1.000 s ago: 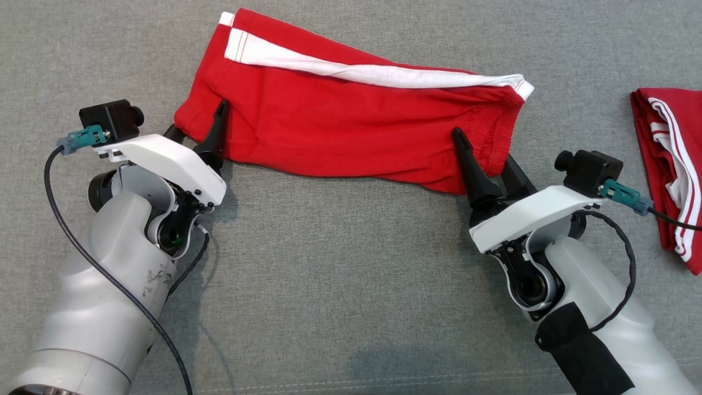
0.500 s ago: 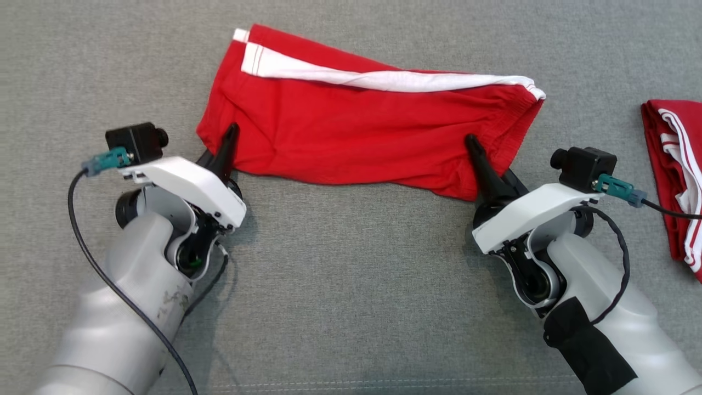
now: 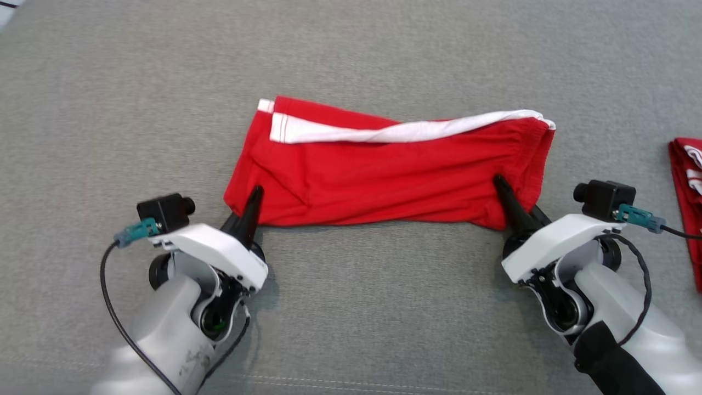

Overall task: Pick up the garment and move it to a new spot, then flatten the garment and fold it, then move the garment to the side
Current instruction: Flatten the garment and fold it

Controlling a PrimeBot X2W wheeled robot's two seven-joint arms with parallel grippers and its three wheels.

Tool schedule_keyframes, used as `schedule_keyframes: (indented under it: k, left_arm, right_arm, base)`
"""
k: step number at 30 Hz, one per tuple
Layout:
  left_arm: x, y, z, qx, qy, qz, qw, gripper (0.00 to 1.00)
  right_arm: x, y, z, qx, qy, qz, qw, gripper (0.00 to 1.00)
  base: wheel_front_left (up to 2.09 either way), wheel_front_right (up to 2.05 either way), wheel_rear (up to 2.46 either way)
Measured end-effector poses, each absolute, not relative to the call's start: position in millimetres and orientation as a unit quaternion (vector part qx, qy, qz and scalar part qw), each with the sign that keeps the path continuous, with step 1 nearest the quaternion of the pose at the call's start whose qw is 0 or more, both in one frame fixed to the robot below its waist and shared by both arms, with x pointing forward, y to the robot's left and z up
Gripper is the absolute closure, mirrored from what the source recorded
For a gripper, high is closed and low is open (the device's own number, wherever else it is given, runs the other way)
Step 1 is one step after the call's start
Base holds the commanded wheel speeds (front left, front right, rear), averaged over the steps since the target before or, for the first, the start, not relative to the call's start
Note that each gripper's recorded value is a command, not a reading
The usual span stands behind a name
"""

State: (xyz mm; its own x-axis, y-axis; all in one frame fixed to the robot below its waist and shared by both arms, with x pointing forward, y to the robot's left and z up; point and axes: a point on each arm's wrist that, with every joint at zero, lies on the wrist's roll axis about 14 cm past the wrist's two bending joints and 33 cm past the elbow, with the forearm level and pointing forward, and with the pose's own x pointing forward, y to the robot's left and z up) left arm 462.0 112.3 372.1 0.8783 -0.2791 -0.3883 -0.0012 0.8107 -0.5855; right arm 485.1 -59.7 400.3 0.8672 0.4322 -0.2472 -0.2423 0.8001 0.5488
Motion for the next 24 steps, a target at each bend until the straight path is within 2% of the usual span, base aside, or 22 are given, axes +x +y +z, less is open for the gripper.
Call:
schedule_keyframes:
  k: [10, 11, 12, 13, 14, 15, 24]
  left_arm:
    - [415, 132, 367, -0.314, 0.234, -0.034, 0.919, 1.00]
    - [413, 134, 367, -0.312, 0.235, -0.033, 0.920, 1.00]
    - [411, 136, 366, -0.310, 0.234, -0.031, 0.921, 0.90]
    - [411, 137, 367, -0.309, 0.234, -0.031, 0.922, 0.54]
    - [411, 140, 367, -0.302, 0.231, -0.032, 0.924, 0.07]
    - [413, 143, 369, -0.298, 0.227, -0.029, 0.927, 0.00]
    - [430, 163, 402, -0.250, 0.159, -0.031, 0.955, 0.00]
  right_arm:
    - [475, -41, 395, 0.253, 0.223, 0.220, 0.915, 1.00]
    - [474, -39, 395, 0.253, 0.225, 0.223, 0.914, 0.96]
    - [474, -37, 394, 0.251, 0.228, 0.226, 0.913, 0.58]
    - [474, -36, 393, 0.251, 0.229, 0.228, 0.913, 0.00]
    - [474, -36, 392, 0.252, 0.230, 0.228, 0.912, 0.00]
    - [474, -36, 391, 0.252, 0.231, 0.228, 0.912, 0.00]
    - [472, -46, 402, 0.271, 0.214, 0.212, 0.914, 0.00]
  base:
    - [0.00, 0.00, 0.00]
    - [0.00, 0.00, 0.00]
    - [0.00, 0.00, 0.00]
    - [0.00, 0.00, 0.00]
    - [0.00, 0.00, 0.00]
    - [0.00, 0.00, 0.00]
    - [0.00, 0.00, 0.00]
